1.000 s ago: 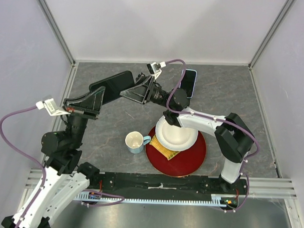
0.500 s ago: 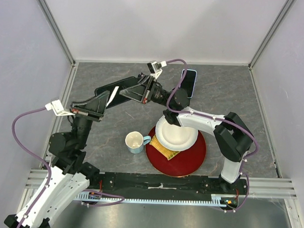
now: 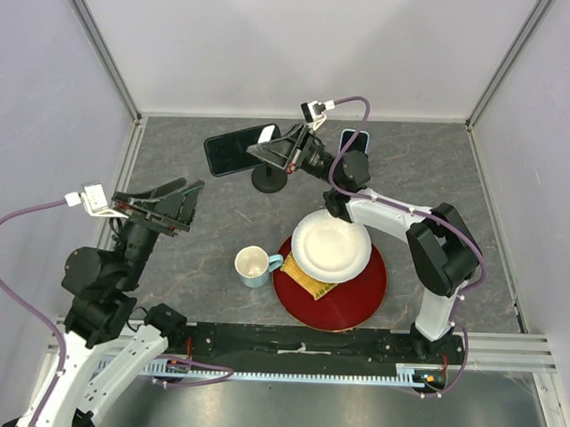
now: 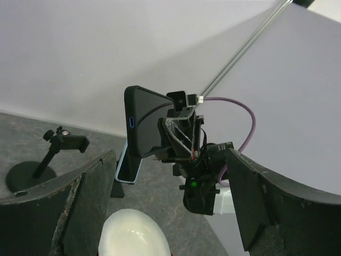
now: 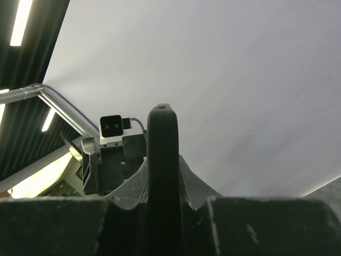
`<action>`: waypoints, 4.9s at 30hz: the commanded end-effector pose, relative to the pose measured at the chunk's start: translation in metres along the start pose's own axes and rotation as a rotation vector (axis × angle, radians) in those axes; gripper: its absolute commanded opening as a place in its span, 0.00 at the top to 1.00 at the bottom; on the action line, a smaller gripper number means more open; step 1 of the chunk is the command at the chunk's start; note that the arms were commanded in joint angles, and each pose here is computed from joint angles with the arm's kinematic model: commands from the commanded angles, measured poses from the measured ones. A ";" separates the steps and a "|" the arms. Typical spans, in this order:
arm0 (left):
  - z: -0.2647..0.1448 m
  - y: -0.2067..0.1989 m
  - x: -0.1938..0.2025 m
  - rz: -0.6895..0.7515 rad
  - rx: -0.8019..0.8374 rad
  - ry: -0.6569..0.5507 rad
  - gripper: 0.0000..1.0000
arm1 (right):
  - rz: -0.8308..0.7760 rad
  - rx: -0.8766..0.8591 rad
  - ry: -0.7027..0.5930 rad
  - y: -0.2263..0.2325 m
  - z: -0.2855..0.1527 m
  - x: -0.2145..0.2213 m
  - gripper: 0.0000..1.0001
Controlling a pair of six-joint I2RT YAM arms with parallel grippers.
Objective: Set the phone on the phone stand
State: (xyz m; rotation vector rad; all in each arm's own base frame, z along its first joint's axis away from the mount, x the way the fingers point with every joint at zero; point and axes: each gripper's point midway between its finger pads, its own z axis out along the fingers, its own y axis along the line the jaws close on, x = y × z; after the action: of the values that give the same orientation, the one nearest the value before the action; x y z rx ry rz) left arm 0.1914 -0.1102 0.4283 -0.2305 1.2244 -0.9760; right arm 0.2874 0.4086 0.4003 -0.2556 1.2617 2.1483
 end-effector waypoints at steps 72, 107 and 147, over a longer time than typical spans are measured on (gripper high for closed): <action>0.044 -0.033 0.090 0.251 0.369 0.401 0.98 | -0.484 -0.168 0.389 0.057 -0.054 -0.009 0.52; 0.051 -0.039 0.104 0.167 0.435 0.413 0.98 | -0.488 -0.201 0.294 0.075 -0.049 -0.018 0.57; 0.140 0.167 0.163 0.500 -0.324 0.374 0.62 | -0.962 0.681 0.060 -0.016 -0.143 -0.133 1.00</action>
State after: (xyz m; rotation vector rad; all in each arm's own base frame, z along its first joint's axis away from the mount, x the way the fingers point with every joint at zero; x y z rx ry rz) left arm 0.3647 -0.1714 0.2414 -0.0636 1.8000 -0.4625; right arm 0.3843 0.2478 0.3474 -0.4496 1.5294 0.9648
